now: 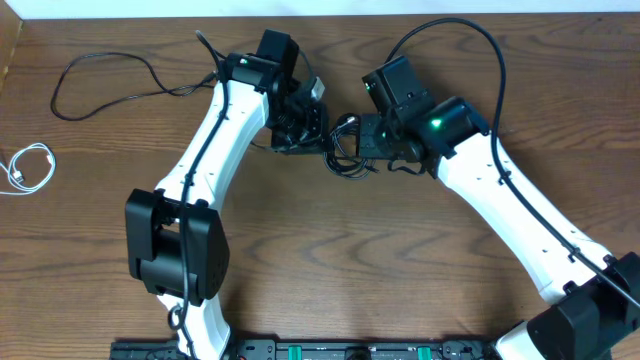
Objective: Untangle cables
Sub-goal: 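Move the left gripper to the black coil held by the right gripper, then grasp the black cable's USB end with the left gripper and pull apart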
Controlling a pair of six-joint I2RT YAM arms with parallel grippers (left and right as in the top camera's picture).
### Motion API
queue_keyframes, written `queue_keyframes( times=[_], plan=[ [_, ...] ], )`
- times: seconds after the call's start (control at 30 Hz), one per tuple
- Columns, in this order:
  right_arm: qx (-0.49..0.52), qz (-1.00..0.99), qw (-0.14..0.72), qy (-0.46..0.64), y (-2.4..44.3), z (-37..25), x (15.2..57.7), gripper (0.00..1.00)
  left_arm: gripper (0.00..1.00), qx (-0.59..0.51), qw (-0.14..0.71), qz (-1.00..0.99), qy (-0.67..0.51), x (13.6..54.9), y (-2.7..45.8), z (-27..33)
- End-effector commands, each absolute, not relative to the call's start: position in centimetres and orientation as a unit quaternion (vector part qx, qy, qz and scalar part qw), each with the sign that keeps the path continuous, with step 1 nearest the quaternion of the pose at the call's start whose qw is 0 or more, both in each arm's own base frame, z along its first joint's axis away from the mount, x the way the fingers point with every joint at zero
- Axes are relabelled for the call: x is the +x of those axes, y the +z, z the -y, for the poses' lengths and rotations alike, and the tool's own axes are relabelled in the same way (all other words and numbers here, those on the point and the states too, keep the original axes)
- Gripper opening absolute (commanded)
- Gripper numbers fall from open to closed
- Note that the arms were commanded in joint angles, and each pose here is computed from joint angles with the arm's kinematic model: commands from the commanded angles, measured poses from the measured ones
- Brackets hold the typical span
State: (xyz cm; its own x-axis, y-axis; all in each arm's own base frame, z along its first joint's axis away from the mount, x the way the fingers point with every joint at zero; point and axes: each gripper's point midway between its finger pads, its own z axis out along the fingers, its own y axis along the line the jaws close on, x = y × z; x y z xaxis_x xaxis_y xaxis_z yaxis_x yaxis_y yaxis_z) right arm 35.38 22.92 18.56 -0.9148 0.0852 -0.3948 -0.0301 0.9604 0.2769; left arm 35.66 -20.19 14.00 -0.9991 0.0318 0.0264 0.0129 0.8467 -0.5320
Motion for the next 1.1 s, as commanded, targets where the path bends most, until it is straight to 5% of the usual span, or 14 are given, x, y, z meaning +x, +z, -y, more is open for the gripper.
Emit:
queue_keyframes(
  times=[0.0, 0.13, 0.27, 0.4, 0.7, 1.07],
  plan=[
    [0.036, -0.967, 0.229, 0.106, 18.8, -21.2, 36.3, 0.07, 0.08, 0.003, 0.017, 0.97, 0.243, 35.9, 13.0, 18.7],
    [0.047, -0.965, 0.25, 0.06, 18.9, -19.5, 36.9, 0.17, 0.08, 0.005, 0.018, 0.969, 0.244, 35.9, 13.1, 18.7],
    [0.06, -0.961, 0.27, -0.009, 19.0, -16.9, 37.1, 0.59, 0.08, 0.016, 0.027, 0.966, 0.256, 35.7, 13.3, 19.0],
    [0.045, -0.97, 0.233, 0.043, 18.4, -18.9, 36.0, 0.73, 0.08, 0.013, 0.033, 0.957, 0.287, 35.6, 13.9, 20.0],
    [0.014, -0.976, 0.171, 0.136, 18.1, -22.6, 33.7, 0.79, 0.08, -0.009, 0.048, 0.909, 0.415, 35.4, 17.1, 23.6],
    [-0.021, -0.983, 0.173, 0.051, 16.2, -20.0, 33.2, 0.79, 0.08, 0.01, 0.064, 0.87, 0.488, 35.8, 19.5, 25.1]
  ],
)
